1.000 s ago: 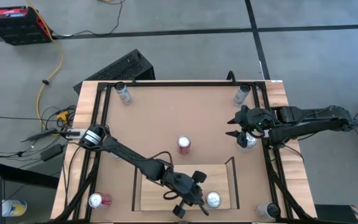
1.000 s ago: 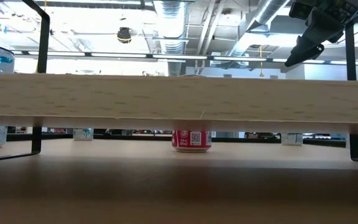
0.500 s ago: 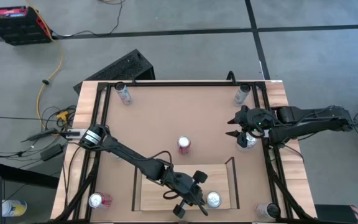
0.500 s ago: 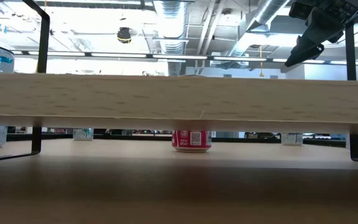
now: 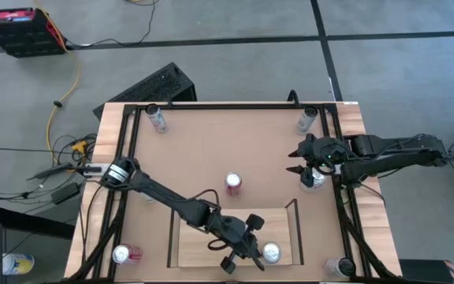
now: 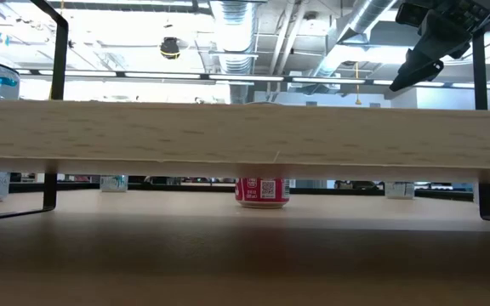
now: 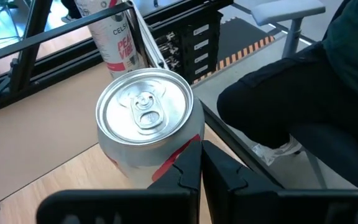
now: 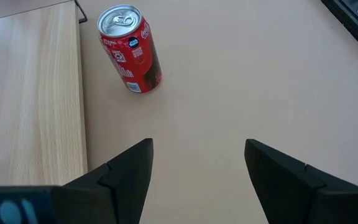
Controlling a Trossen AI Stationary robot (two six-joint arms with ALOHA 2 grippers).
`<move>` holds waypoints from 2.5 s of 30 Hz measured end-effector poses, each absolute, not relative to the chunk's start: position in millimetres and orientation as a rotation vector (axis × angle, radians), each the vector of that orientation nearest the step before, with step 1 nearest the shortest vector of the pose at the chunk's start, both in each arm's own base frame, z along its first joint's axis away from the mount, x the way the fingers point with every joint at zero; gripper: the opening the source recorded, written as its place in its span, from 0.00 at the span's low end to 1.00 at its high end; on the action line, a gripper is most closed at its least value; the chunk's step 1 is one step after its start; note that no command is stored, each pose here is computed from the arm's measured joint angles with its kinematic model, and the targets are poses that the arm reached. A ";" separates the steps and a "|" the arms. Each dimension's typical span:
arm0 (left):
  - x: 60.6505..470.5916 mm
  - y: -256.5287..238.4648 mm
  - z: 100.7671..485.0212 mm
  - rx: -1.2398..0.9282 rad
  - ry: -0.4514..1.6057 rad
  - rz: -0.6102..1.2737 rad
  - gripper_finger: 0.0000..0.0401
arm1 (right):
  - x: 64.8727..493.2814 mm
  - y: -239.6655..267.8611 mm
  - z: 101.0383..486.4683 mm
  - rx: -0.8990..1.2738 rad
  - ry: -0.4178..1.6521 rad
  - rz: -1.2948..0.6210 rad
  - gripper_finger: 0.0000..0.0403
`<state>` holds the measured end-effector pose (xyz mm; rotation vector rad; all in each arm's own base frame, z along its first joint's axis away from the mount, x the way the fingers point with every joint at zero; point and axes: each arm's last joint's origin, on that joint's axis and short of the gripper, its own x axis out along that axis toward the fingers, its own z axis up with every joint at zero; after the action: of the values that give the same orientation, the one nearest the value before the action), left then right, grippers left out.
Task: Place canned beverage on shelf
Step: Put the top silver soda can on the shelf, then put the silver soda can aligned with the other silver soda can on the shelf
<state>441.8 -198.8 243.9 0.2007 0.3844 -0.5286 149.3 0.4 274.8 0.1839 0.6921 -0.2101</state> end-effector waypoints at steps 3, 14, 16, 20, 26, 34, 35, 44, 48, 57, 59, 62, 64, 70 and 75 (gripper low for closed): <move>442.7 -196.5 244.1 0.194 0.384 -0.548 0.00 | 149.3 0.4 274.8 0.184 0.692 -0.210 0.69; 446.1 -198.6 237.9 0.184 0.369 -0.575 0.00 | 149.4 0.3 274.9 0.184 0.691 -0.211 0.69; 449.3 -201.1 229.3 0.175 0.365 -0.611 0.00 | 149.4 0.3 275.0 0.184 0.691 -0.211 0.69; 450.0 -201.8 225.4 0.179 0.373 -0.623 0.00 | 149.3 0.3 275.2 0.184 0.690 -0.211 0.69; 442.7 -197.8 249.7 0.194 0.337 -0.598 0.00 | 148.8 0.2 274.5 0.184 0.699 -0.213 0.69; 439.0 -194.8 250.4 0.211 0.390 -0.564 0.00 | 147.2 0.1 272.8 0.181 0.723 -0.216 0.69; 439.0 -194.8 250.4 0.211 0.391 -0.563 0.00 | 147.2 0.1 272.7 0.181 0.724 -0.216 0.69; 442.0 -193.2 246.7 0.231 0.383 -0.552 0.00 | 147.3 0.1 272.8 0.181 0.722 -0.216 0.69; 445.0 -192.5 243.1 0.240 0.370 -0.555 0.00 | 147.4 0.1 272.9 0.181 0.721 -0.216 0.69; 448.1 -189.2 237.9 0.241 0.380 -0.551 0.00 | 147.3 0.1 272.9 0.180 0.722 -0.216 0.69; 447.9 -189.3 237.5 0.245 0.383 -0.552 0.00 | 146.8 0.1 272.3 0.190 0.728 -0.221 0.69; 446.3 -188.7 240.3 0.246 0.388 -0.552 0.00 | 143.6 -0.2 270.2 0.222 0.769 -0.243 0.69; 443.9 -187.8 246.6 0.246 0.382 -0.551 0.00 | 137.6 -0.4 273.9 0.238 0.826 -0.263 0.69; 426.5 -178.5 284.3 0.306 0.361 -0.493 0.00 | 114.8 -1.0 296.0 0.380 0.975 -0.385 0.69; 413.5 -169.8 305.8 0.367 0.369 -0.425 0.00 | 99.3 0.0 297.4 0.484 1.085 -0.498 0.69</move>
<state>413.5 -169.8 305.8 0.3672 0.3687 -0.4252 99.3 0.0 297.4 0.4838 1.0849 -0.4979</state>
